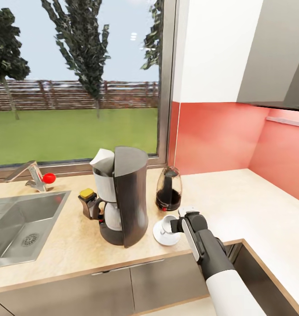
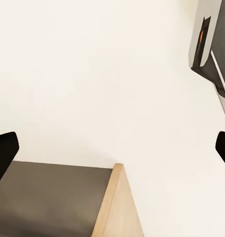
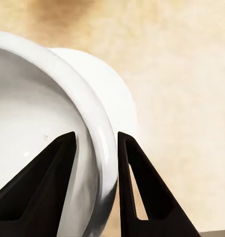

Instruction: Set up a coffee station on the kitchen countertop: keep the coffee maker on the countertop, move the bottle of coffee from the kitchen shelf to the counter next to the coffee maker, place a paper coffee filter on top of the coffee maker, put the saucer next to the coffee maker with the coffee cup on the saucer, and place the electric kettle next to the coffee maker.

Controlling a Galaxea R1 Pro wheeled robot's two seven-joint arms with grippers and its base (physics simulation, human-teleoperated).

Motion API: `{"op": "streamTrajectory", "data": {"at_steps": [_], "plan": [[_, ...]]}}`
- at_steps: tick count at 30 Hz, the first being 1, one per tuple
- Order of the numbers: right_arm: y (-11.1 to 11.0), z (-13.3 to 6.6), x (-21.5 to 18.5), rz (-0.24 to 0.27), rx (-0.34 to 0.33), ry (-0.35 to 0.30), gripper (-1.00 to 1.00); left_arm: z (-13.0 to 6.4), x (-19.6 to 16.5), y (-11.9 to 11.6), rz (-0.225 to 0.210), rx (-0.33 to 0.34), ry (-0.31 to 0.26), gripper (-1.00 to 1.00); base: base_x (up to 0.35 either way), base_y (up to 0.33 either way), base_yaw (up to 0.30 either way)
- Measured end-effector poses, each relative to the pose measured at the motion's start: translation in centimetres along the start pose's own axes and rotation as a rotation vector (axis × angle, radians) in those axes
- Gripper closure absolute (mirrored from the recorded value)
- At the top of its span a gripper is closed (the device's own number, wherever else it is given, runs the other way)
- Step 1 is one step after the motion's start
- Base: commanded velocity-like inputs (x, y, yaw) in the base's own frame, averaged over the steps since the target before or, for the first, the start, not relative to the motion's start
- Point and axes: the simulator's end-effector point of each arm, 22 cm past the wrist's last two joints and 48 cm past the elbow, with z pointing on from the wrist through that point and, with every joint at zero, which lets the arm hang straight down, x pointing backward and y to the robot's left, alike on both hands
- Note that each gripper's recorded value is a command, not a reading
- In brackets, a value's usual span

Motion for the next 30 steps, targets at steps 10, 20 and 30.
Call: {"op": "streamTrajectory", "data": {"at_steps": [10, 20, 30], "plan": [[0.2, 0.7, 1.2, -0.004, -0.002, 0.034, 1.0, 0.0, 0.0, 0.0, 0.0, -0.001, 0.0, -1.0, 0.003, 0.0, 0.0], [0.2, 0.7, 1.3, -0.006, -0.002, 0.035, 1.0, 0.0, 0.0, 0.1, 0.0, -0.002, 0.001, -1.0, 0.051, 0.0, 0.0], [0.2, 0.7, 1.3, -0.006, -0.003, 0.035, 1.0, 0.0, 0.0, 0.2, -0.001, -0.002, 0.001, -1.0, 0.011, 0.013, 0.0]]}}
